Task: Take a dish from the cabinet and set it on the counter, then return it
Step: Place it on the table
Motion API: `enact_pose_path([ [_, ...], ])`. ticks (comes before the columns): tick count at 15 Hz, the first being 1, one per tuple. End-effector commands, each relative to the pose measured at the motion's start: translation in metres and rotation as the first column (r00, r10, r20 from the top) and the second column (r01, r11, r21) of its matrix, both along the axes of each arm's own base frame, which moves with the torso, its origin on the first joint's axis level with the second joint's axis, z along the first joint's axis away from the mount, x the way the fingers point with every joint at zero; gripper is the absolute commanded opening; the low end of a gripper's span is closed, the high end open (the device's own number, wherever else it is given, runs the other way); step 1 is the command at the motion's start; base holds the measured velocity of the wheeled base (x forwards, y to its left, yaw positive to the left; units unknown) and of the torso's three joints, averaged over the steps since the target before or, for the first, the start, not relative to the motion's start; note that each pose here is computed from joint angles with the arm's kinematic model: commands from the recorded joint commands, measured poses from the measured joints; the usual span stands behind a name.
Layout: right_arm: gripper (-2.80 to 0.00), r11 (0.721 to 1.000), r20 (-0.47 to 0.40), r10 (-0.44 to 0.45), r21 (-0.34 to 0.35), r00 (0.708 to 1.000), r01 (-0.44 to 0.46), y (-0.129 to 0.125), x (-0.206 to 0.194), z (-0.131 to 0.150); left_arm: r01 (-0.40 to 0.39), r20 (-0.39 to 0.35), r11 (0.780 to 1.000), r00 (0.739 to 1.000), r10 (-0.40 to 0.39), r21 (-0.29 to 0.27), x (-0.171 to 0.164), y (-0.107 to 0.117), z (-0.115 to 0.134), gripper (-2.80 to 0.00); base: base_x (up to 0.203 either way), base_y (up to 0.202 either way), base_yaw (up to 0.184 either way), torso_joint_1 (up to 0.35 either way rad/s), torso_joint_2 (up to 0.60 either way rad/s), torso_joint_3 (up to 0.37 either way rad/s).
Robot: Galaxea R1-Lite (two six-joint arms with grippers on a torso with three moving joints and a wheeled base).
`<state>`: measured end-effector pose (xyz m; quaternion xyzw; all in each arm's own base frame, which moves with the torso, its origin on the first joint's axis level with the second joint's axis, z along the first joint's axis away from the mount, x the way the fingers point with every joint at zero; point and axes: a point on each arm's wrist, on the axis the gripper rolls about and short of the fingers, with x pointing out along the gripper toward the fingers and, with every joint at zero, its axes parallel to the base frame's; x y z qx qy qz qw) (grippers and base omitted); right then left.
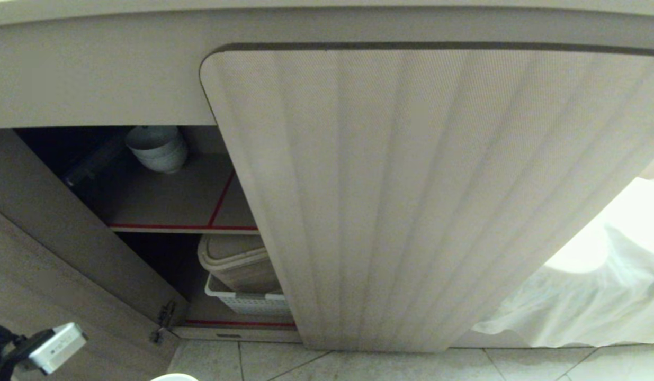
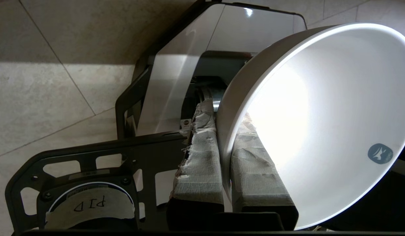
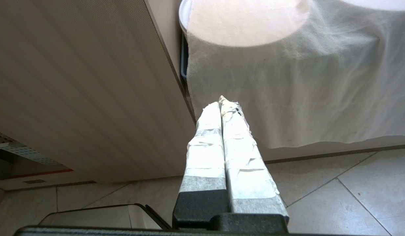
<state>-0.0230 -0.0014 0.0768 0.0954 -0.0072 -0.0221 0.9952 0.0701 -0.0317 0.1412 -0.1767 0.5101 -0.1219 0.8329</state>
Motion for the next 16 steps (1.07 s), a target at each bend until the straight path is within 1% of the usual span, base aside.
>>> enact_pose_path([
  [1,-2.8,1.0,0.001,-0.001,0.001,1.0,0.001,0.0,0.0,0.0,0.005,-0.009,1.0,1.0,-0.005,0.002,-0.0004,-0.0005,-0.0005,-2.8,0.0,0.0,0.0,0.0,0.0,0.0],
  [5,-2.8,1.0,-0.001,0.001,0.001,1.0,-0.001,0.0,0.0,-0.0001,0.003,-0.007,1.0,1.0,-0.003,0.007,-0.0024,0.0003,-0.0009,-2.8,0.0,0.0,0.0,0.0,0.0,0.0],
  [8,-2.8,1.0,-0.001,-0.001,0.001,1.0,0.001,0.0,0.0,-0.0001,0.006,-0.02,1.0,1.0,-0.006,0.011,-0.0053,0.0013,-0.0009,-2.8,0.0,0.0,0.0,0.0,0.0,0.0],
  [16,-2.8,1.0,0.001,0.0,0.001,1.0,0.0,0.0,0.0,0.0,0.004,-0.008,1.0,1.0,-0.004,0.006,-0.0095,0.0031,-0.001,-2.8,0.0,0.0,0.0,0.0,0.0,0.0],
])
